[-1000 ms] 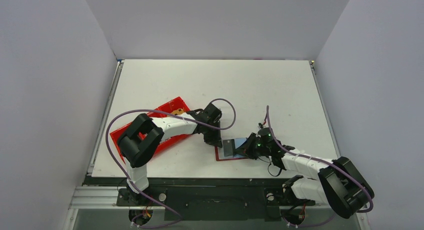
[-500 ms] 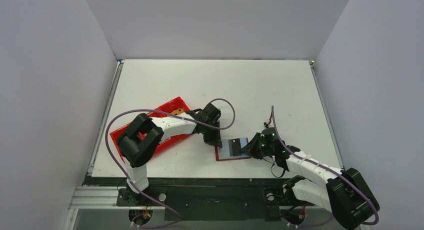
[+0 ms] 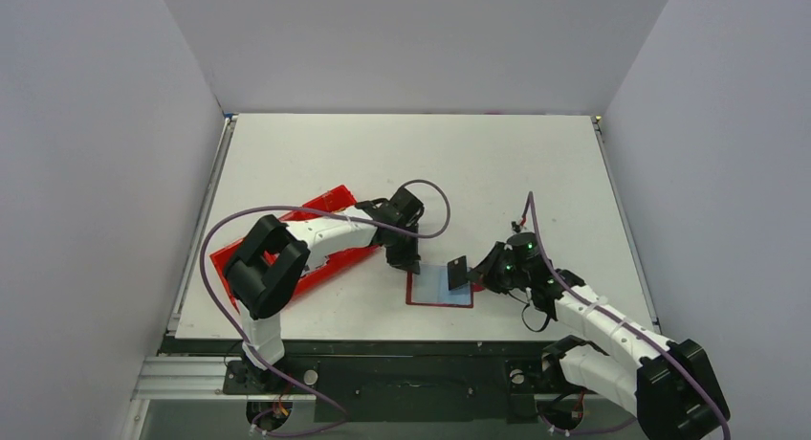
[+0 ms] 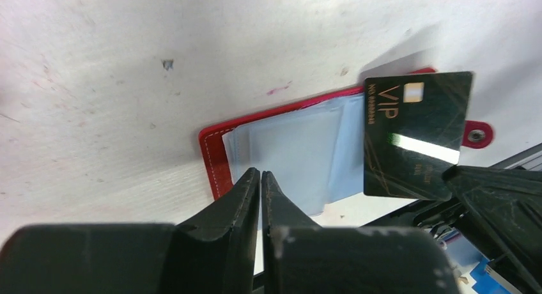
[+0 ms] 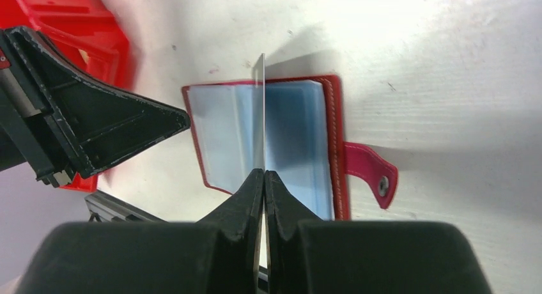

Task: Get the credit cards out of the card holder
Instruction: Remove the credit card from the card holder.

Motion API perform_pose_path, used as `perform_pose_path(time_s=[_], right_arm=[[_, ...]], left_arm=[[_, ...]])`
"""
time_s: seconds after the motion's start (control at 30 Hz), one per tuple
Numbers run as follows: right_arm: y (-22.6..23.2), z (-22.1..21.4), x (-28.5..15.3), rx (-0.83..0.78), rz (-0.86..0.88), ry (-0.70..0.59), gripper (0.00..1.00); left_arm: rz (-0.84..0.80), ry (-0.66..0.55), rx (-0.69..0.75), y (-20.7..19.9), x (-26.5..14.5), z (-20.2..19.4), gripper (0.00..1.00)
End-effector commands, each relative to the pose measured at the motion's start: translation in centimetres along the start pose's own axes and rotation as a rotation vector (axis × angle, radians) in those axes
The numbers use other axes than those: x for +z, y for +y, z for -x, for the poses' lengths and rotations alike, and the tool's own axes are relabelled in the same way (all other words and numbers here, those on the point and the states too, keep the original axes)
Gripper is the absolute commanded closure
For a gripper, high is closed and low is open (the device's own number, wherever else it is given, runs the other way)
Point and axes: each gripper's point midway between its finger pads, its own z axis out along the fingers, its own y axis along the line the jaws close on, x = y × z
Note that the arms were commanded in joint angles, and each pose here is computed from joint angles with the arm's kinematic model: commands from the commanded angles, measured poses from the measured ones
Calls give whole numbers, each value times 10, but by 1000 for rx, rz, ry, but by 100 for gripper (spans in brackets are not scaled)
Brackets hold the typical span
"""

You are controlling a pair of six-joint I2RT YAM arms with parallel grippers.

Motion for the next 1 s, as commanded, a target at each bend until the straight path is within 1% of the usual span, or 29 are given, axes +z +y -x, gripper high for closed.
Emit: perform_pose_path(time_s=[0.0,0.13,0.23,0.27,0.3,0.33,0.37,0.4,0.43,0.57,0.6,0.8,0.97], right_arm=[[22,22,-10,-35,38,-61,100],[34,27,-12,-35,69,-64,100],[48,32,-16,-30,111,-67,100],[51,34,-16,-28,121,-66,100],[59,35,-17,-24,143,-61,100],[63,37,-18,-21,156,-61,100],[71,39,-19,-16,182,-58,100],[75,40,-19,-12,195,-58,100],[83,42,-21,-8,221,-54,100],[108,48,-27,10,300,-47,100],[112,50,-29,14,314,-46,100],[153,62,-41,54,465,-47,100],[169,69,-48,77,517,-51,100]], left_arm=[[-45,-95,32,-24,-34,40,92],[-119,-116,14,-36,-53,53,83],[-182,-135,-21,-38,-70,62,77],[-219,-124,-44,-37,-71,63,75],[-267,-147,-43,-43,-78,69,72],[-297,-125,-70,-40,-79,67,71],[-337,-144,-68,-45,-86,71,68],[-366,-131,-89,-43,-90,69,66],[-397,-146,-88,-47,-94,73,64],[-529,-135,-124,-53,-111,75,61],[-540,-135,-145,-50,-114,74,61],[-643,-146,-165,-53,-133,78,59],[-714,-142,-183,-56,-144,78,58]])
